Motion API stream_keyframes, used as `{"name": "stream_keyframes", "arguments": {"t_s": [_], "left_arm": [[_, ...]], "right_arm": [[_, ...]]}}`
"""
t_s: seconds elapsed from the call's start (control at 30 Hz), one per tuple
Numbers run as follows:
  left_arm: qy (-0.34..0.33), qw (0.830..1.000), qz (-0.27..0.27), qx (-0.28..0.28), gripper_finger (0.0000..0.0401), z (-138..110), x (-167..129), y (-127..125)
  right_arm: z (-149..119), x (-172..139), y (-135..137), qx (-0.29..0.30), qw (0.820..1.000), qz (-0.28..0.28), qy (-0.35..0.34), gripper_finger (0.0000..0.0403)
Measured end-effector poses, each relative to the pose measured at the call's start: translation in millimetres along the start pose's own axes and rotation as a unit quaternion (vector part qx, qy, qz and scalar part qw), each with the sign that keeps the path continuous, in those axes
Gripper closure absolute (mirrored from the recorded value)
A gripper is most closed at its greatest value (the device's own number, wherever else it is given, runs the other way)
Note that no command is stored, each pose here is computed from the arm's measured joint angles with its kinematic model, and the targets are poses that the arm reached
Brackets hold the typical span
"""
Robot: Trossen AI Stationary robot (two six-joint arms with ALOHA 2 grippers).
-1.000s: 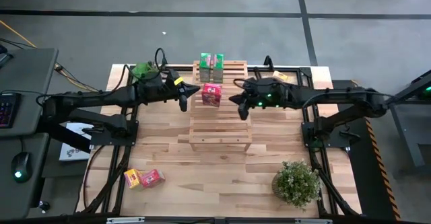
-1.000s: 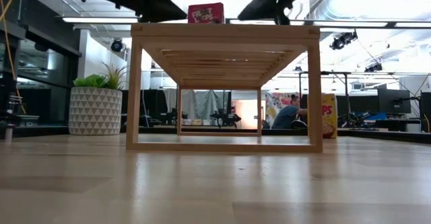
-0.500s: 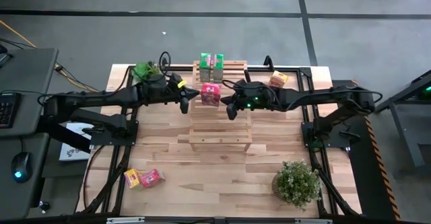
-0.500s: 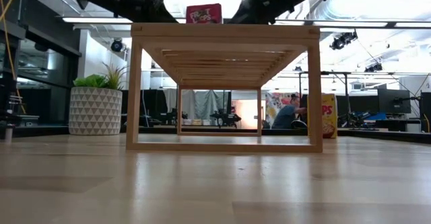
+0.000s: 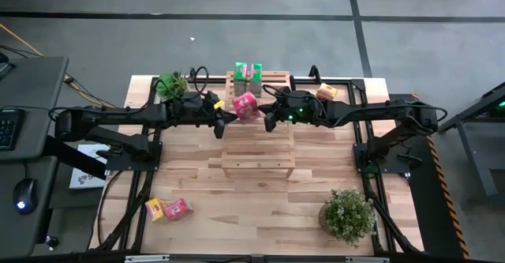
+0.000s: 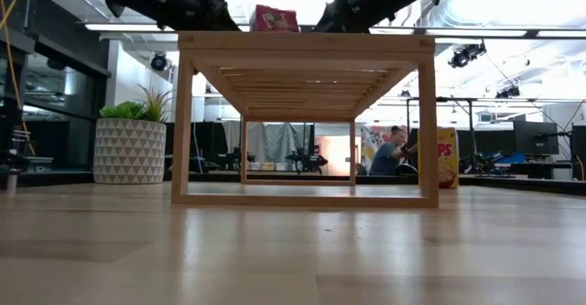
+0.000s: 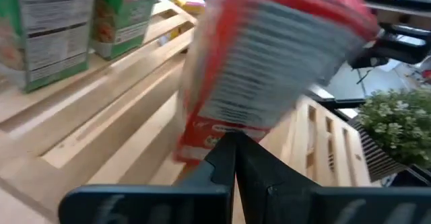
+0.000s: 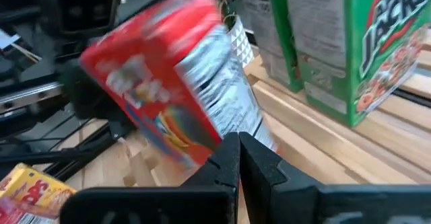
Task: Stack cereal on shelf
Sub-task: Put the top red right cereal box on the shelf, then put the top red cereal box on the shelf
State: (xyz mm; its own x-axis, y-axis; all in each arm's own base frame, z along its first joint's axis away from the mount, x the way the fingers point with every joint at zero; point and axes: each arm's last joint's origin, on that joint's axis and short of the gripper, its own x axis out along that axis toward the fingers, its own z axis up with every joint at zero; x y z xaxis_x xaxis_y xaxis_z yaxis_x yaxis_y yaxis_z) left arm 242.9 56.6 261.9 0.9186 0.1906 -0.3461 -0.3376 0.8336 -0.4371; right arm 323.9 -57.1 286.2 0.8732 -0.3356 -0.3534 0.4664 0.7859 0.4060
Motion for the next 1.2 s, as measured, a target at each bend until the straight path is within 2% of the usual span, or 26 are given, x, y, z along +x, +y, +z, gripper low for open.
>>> {"name": "stream_keyframes", "arguments": {"t_s": [0.37,0.7,0.87,1.03,1.2], "left_arm": [[-0.021,0.999,-0.039,-0.010,0.0401,0.3,-0.3,-14.8],[-0.025,0.999,-0.039,-0.018,0.0401,1.0,-1.7,-15.8],[-0.031,0.999,-0.030,-0.015,0.0401,2.5,-1.6,-13.5],[-0.046,0.999,-0.003,-0.017,0.0401,3.7,-1.6,-11.0],[-0.048,0.999,0.001,-0.018,0.0401,3.8,-1.6,-10.8]], "right_arm": [[-5.5,13.2,-0.9,-0.002,1.000,0.002,-0.005,0.0403],[1.8,3.6,2.4,0.001,1.000,0.022,-0.012,0.0403],[-5.7,-1.2,14.1,-0.008,0.999,0.046,0.010,0.0403],[-18.8,5.2,20.3,-0.018,0.999,0.027,0.018,0.0403],[-24.3,8.8,21.4,-0.023,1.000,0.002,0.013,0.0403]]}}
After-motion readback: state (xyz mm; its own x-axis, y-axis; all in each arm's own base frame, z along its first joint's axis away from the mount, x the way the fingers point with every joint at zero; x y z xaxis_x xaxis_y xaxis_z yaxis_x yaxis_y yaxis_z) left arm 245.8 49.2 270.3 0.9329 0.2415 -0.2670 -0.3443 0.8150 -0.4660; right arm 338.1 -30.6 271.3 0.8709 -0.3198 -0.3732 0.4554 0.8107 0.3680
